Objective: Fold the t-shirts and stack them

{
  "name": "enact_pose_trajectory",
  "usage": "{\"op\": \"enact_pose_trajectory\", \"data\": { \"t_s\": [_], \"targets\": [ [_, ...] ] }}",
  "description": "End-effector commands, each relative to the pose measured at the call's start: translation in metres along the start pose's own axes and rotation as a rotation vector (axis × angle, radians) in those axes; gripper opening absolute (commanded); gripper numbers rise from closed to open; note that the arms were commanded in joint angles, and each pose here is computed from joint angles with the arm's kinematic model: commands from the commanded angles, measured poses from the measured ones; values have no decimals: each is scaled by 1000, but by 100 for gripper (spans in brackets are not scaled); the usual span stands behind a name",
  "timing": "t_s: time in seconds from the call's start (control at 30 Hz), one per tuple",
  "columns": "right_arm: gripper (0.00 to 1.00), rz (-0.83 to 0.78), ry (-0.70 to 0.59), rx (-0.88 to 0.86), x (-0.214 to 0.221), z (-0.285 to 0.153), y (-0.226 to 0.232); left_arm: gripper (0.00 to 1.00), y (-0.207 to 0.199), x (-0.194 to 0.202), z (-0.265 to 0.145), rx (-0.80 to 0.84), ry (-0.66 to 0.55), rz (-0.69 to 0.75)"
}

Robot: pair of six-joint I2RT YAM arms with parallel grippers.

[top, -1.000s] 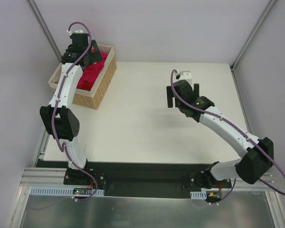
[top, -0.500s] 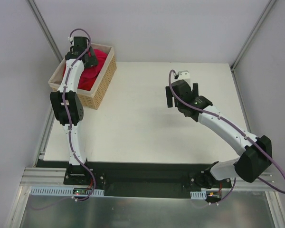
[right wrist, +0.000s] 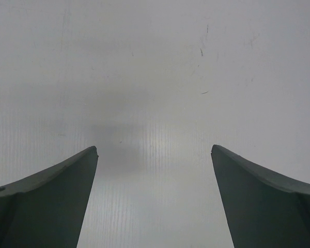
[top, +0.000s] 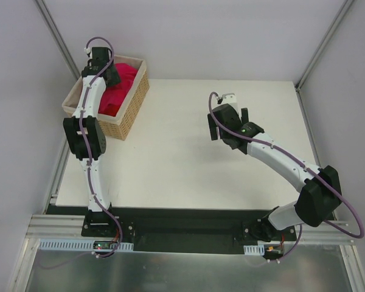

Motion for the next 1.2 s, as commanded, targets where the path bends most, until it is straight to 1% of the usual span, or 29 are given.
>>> {"op": "enact_pose_trajectory", "data": {
  "t_s": [0.0,0.07,0.1,0.17,0.3,0.4,0.43,0.47,0.53,0.57,0.7,0.8,0.9,0.93,0.97,1.0,1.17],
  "targets": [
    [96,26,-66,4,-19,-12,-5,82,2,2,8,-11,3,-7],
    [96,27,-66,3,-19,-12,-5,89,1,-1,-2,6,-1,-23],
    [96,27,-66,2,-19,-12,-4,91,2,4,-3,5,13,-28],
    [96,31,-66,-7,-19,-11,-2,91,3,3,-12,11,9,-47],
    [96,29,-60,-16,-18,-10,3,90,11,19,-10,-26,50,-46],
    [96,22,-65,-12,-17,-13,3,81,16,29,-1,-57,70,-39],
    [96,23,-64,-6,-16,-13,2,64,17,33,3,-66,79,-34],
    [96,26,-69,-2,-17,-13,1,53,18,36,6,-74,83,-33],
    [96,22,-68,3,-15,-14,-1,25,19,37,8,-81,85,-38],
    [96,22,-68,2,-15,-14,0,0,18,38,9,-80,88,-40],
    [96,25,-63,-3,-13,-14,1,0,13,31,-2,-41,79,-66],
    [96,20,-65,-12,-14,-16,4,0,6,19,-22,-1,48,-73],
    [96,20,-79,-19,-17,-20,5,0,-1,0,-55,55,-9,-71],
    [96,17,-81,-22,-18,-21,6,0,-4,-12,-74,86,-45,-73],
    [96,19,-83,-22,-18,-21,7,0,-7,-16,-85,109,-60,-74],
    [96,17,-86,-28,-19,-23,8,0,-11,-26,-106,158,-90,-79],
    [96,10,-100,-35,-19,-31,13,0,-23,-50,-169,290,-184,-72]
  ]
}}
Point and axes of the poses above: each gripper's point midway between its finger pads, its own z axis out along the fingers, its own y axis along the line the jaws close on, x = y × z, the point moved 6 cm from there along -z, back along the fingers, and after that the axes turned 5 degrees about -z, right-handed, at the moved point
